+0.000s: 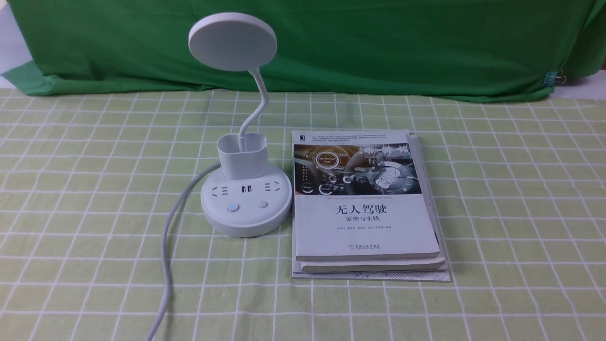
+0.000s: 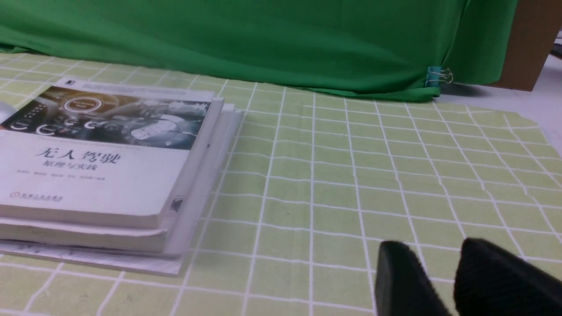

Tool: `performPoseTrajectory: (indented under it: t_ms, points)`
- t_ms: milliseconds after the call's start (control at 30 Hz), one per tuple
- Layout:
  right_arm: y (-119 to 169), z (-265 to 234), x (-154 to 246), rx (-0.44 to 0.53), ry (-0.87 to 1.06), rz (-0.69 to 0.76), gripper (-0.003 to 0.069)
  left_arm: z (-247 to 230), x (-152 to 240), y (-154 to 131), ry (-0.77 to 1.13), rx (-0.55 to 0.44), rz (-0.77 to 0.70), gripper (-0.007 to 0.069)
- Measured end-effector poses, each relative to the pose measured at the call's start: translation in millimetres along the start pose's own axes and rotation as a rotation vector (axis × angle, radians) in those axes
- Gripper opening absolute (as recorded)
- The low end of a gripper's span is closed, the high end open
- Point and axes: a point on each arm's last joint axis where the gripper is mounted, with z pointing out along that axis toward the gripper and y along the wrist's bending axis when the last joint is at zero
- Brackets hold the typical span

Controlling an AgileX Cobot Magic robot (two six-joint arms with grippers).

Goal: Turn on the table lamp on the green coffee tablecloth with your hand.
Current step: 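Press the power button on the lamp base to turn the lamp on with the left gripper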

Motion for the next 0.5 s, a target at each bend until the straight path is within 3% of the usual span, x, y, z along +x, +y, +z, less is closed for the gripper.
performPoseTrajectory:
  t_ms: [233, 500]
  points:
    - [0.0, 0.0, 0.0, 0.0, 0.0, 0.0, 0.0245, 37.3, 23.1, 6.4, 0.464, -0.103, 0.136, 0.0019]
    - [0.0, 0.0, 0.0, 0.0, 0.0, 0.0, 0.0245, 79.2, 43.4, 15.8, 0.495, -0.139, 0.055, 0.0019]
